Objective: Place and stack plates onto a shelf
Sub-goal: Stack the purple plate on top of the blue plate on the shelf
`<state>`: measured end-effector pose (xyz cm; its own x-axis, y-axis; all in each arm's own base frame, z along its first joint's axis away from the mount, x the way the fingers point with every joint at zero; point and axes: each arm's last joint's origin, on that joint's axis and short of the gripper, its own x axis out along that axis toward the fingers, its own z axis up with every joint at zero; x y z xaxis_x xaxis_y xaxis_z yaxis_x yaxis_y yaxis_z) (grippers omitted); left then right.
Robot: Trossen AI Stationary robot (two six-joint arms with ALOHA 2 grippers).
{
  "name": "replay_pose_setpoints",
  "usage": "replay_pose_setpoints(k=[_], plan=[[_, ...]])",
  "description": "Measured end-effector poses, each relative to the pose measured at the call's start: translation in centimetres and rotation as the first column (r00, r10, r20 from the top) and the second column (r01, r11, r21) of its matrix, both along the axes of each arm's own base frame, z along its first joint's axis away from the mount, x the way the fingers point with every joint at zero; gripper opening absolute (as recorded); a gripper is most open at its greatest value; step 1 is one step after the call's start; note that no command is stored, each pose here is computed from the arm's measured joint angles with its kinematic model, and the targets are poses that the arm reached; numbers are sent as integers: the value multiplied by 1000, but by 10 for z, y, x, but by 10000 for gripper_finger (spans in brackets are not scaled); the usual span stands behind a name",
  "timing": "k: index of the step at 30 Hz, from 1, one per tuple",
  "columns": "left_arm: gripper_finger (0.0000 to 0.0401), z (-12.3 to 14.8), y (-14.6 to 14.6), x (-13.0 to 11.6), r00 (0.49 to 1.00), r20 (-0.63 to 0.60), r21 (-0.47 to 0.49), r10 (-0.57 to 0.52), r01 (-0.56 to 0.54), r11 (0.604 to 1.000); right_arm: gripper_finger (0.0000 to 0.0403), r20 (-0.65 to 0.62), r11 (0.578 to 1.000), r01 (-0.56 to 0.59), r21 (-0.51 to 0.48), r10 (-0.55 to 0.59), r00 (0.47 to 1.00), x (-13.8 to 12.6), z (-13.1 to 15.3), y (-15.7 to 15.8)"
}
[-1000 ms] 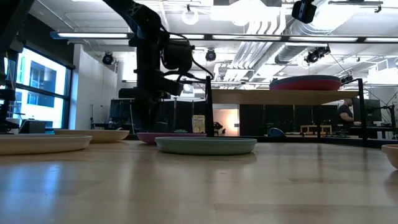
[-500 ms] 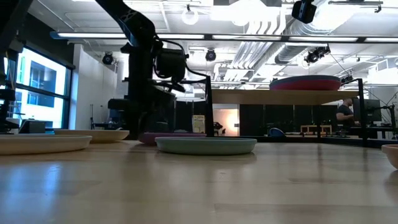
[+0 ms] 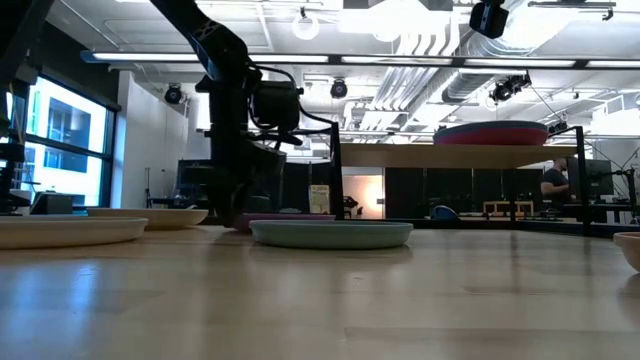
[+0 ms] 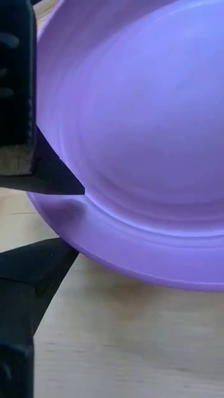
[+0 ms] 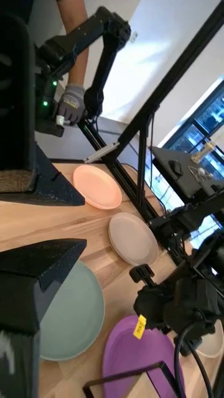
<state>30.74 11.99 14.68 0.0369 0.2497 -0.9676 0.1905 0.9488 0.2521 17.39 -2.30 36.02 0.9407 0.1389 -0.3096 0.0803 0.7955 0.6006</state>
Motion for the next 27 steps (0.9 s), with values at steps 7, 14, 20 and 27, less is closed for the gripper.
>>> replay_pose_setpoints(k=[7,14,20,27], plan=[[17,0,1,0,1000,7,-6,9,-9,1000,76,-1,1000,21,-7,-21,1000,0,0,-1],[5,0,-2,1,1000,12,-11,24,-24,1000,76,-4,999,28,15,-28,1000,0,0,-1],[3,3,-10,2,1000,-9,35,1,-1,999,76,-4,1000,28,15,-28,1000,0,0,-1],[1,31,-23,-1,998,64,79,-2,-3,997,76,-6,997,80,-3,-80,997,0,0,-2]])
